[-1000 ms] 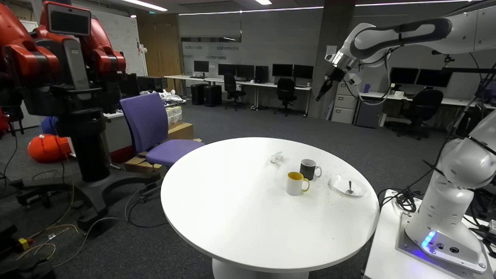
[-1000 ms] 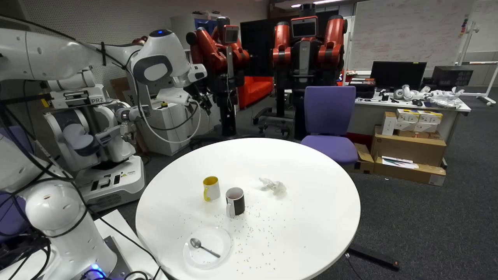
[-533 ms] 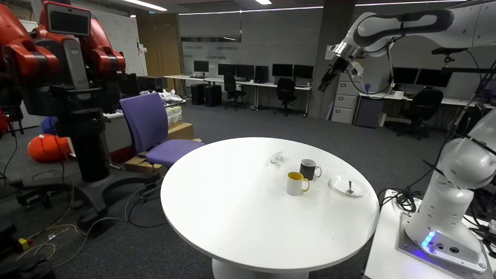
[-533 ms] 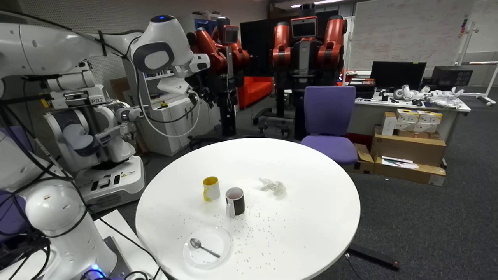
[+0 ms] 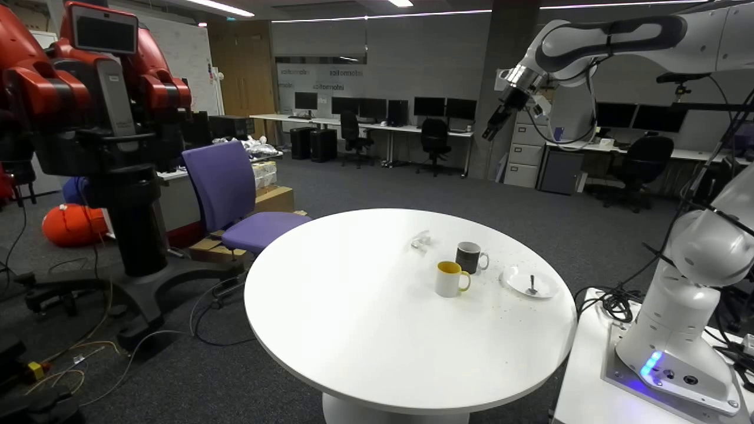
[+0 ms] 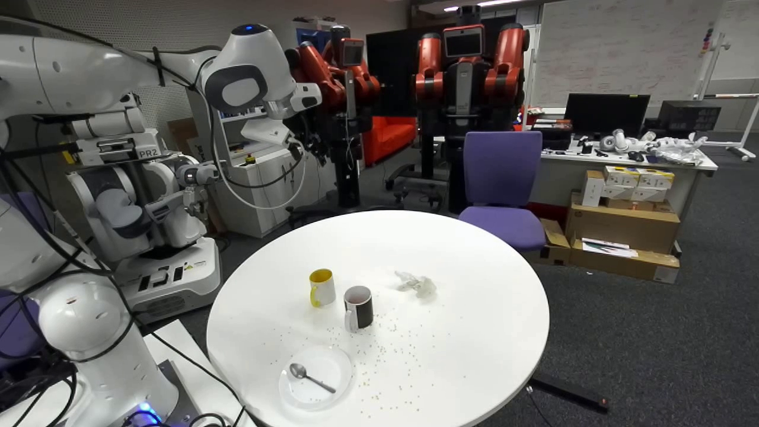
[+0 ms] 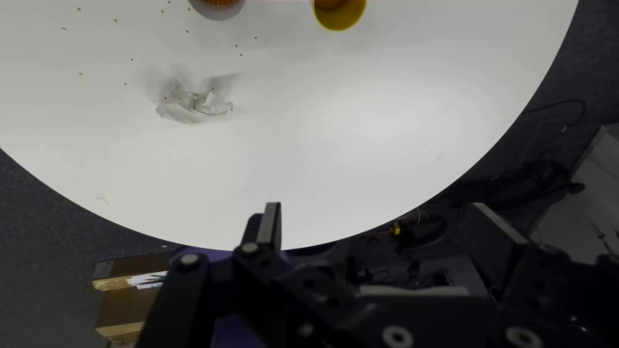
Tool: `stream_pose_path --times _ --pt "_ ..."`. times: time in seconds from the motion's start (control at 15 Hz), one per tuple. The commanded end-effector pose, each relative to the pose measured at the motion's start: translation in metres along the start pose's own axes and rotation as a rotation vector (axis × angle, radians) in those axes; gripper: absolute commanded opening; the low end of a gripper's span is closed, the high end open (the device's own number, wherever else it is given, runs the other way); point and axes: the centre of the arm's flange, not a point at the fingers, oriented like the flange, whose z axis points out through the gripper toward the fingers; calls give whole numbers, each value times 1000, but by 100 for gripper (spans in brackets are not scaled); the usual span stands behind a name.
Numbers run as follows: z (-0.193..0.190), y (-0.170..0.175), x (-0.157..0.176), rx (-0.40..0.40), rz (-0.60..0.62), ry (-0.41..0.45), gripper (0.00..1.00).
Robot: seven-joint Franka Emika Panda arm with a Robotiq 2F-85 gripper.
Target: Pour the liquid from the mug on the left into the mug on the right.
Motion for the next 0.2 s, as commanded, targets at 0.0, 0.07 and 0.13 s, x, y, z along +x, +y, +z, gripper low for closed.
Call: stream_pose_path --times 0.0,0.07,0.13 --pt "0 0 0 0 0 0 100" --pt "0 0 0 0 0 0 100" --pt "0 0 0 0 0 0 100"
